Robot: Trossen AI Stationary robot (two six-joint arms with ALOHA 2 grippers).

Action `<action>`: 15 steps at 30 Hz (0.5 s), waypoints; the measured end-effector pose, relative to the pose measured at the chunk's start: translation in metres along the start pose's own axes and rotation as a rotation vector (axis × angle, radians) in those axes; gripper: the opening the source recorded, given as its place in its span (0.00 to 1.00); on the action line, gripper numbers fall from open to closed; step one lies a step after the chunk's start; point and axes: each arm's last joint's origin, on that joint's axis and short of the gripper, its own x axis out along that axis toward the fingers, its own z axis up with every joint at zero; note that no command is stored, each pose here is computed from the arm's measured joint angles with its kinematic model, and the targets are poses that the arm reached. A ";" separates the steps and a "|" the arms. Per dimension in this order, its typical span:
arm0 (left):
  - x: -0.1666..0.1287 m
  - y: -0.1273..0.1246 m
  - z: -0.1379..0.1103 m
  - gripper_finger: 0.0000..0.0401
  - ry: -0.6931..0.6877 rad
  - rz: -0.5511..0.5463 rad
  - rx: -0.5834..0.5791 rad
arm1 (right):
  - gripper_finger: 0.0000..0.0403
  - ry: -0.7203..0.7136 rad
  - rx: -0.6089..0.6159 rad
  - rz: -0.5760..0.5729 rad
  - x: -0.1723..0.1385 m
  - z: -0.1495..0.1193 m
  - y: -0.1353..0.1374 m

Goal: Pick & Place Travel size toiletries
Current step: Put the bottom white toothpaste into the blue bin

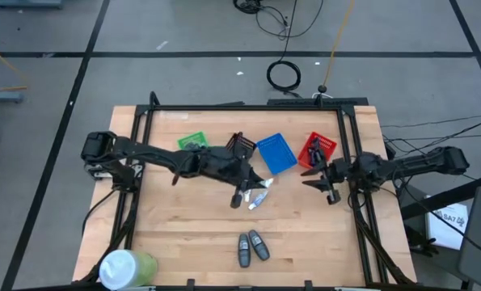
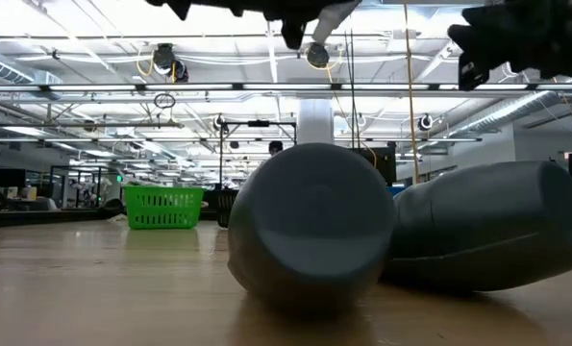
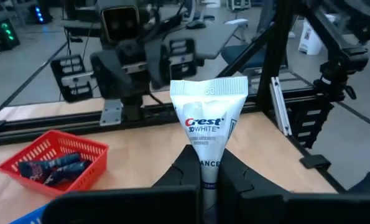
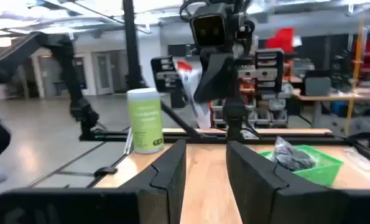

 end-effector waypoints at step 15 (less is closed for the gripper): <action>-0.002 0.026 -0.009 0.02 0.036 -0.030 0.049 | 0.61 0.089 0.069 -0.183 0.079 0.011 -0.005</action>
